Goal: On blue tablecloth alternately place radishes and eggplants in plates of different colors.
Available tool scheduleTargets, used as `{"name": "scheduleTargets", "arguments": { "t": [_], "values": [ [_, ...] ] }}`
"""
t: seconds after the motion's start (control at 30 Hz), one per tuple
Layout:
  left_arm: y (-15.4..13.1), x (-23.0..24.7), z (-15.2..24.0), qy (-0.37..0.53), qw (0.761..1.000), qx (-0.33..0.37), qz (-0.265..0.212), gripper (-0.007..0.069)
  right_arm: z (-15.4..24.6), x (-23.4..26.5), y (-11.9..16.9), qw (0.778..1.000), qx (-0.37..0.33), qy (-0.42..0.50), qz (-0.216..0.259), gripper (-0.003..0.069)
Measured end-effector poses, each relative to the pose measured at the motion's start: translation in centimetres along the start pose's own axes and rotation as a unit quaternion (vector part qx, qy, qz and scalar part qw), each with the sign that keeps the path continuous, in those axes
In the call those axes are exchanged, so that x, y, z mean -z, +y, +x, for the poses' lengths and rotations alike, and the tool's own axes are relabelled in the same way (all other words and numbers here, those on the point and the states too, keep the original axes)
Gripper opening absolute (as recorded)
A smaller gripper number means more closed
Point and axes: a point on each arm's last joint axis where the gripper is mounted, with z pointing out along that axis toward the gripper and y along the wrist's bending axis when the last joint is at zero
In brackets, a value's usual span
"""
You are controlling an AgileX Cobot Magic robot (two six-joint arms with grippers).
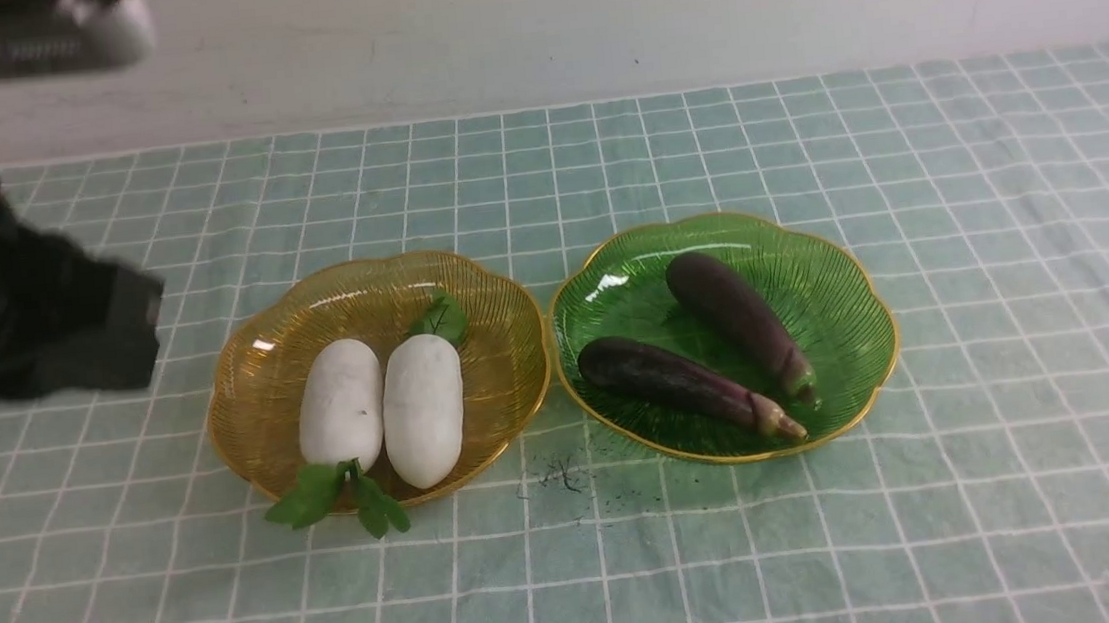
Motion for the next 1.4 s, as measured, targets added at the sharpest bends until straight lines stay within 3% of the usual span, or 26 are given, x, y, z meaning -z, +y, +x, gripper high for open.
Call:
{"name": "scheduleTargets", "arguments": {
  "t": [0.13,0.4,0.83,1.07,1.4],
  "values": [
    [0.3,-0.4,4.4,-0.118,0.993,0.009,-0.015,-0.0008,0.0,0.0,0.0,1.000,0.000,0.000,0.000,-0.0015],
    [0.8,-0.6,7.0,-0.241,0.970,0.025,-0.028,-0.0008,0.0,0.0,0.0,1.000,0.003,0.000,0.000,-0.0015],
    [1.0,-0.9,7.4,-0.239,0.970,0.012,-0.038,-0.0008,0.0,0.0,0.0,1.000,0.004,0.000,0.000,-0.0015],
    [1.4,-1.1,7.9,-0.208,0.975,-0.037,-0.070,-0.0008,0.0,0.0,0.0,1.000,0.004,0.000,0.000,-0.0015],
    [1.8,-1.1,8.6,-0.186,0.977,-0.047,-0.093,-0.0008,0.0,0.0,0.0,1.000,0.005,0.000,0.000,-0.0015]
  ]
}}
